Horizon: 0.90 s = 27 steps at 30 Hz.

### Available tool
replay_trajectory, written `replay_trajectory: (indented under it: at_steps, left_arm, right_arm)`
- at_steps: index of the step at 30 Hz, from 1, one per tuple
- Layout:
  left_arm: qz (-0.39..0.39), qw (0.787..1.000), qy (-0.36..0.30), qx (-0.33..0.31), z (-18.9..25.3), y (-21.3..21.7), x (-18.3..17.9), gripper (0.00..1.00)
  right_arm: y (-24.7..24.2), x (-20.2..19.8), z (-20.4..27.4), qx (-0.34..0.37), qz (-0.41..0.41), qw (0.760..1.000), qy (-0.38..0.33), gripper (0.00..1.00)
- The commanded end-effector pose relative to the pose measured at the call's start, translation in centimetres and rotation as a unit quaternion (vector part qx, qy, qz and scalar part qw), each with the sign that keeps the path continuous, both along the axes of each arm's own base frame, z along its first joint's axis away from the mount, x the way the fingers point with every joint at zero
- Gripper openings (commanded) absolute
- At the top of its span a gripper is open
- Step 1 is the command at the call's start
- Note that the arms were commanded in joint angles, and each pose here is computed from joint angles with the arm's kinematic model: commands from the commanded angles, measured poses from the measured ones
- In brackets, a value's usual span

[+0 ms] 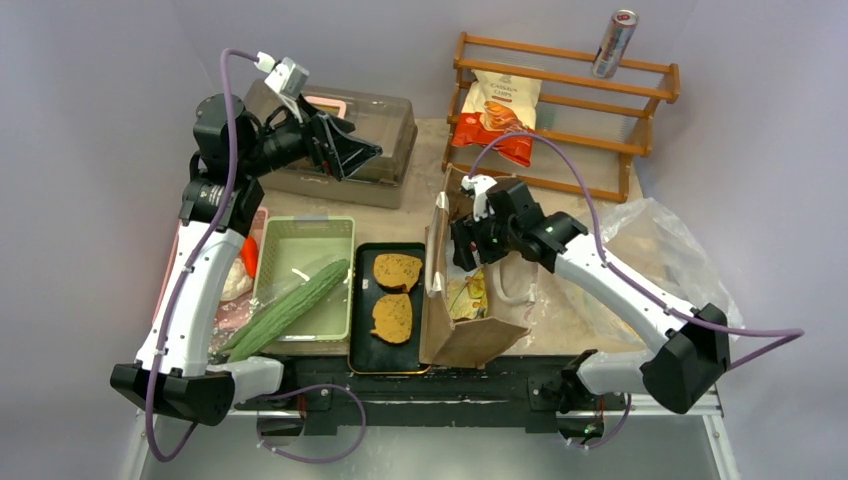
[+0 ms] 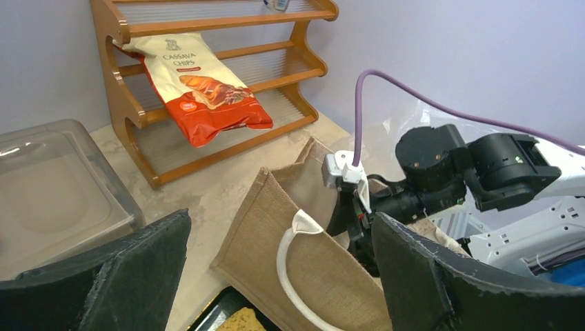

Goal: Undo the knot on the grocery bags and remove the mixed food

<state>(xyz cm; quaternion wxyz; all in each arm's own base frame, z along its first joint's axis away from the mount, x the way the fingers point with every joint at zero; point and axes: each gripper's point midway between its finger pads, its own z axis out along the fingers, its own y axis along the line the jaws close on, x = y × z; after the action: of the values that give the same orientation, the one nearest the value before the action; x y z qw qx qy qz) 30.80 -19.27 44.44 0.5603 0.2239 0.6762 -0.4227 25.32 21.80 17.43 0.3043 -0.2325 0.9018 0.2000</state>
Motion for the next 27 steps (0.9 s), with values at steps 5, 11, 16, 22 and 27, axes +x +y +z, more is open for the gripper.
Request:
replay_trajectory:
  at_steps: [5,11,16,22,27]
  left_arm:
    - [0.003,1.0,-0.008,-0.005,0.4,0.1,0.0,1.0]
    - [0.002,1.0,-0.007,-0.005,0.3,0.1,0.3,1.0]
    - [0.006,1.0,-0.009,0.003,0.1,0.3,-0.1,1.0]
    - [0.001,1.0,-0.009,0.006,-0.1,0.2,-0.3,1.0]
    - [-0.012,1.0,-0.014,0.007,-0.1,-0.1,-0.2,1.0]
  right_arm:
    - [0.8,3.8,-1.9,-0.006,-0.104,0.994,-0.045,0.93]
    - [0.7,3.5,-5.3,-0.034,-0.106,0.994,-0.006,0.71]
    - [2.2,3.4,-2.8,0.005,-0.087,0.996,-0.007,0.23]
    - [1.5,3.4,3.1,0.03,-0.101,0.993,-0.048,0.0]
    - [1.3,2.6,9.3,0.077,-0.101,0.988,-0.084,0.0]
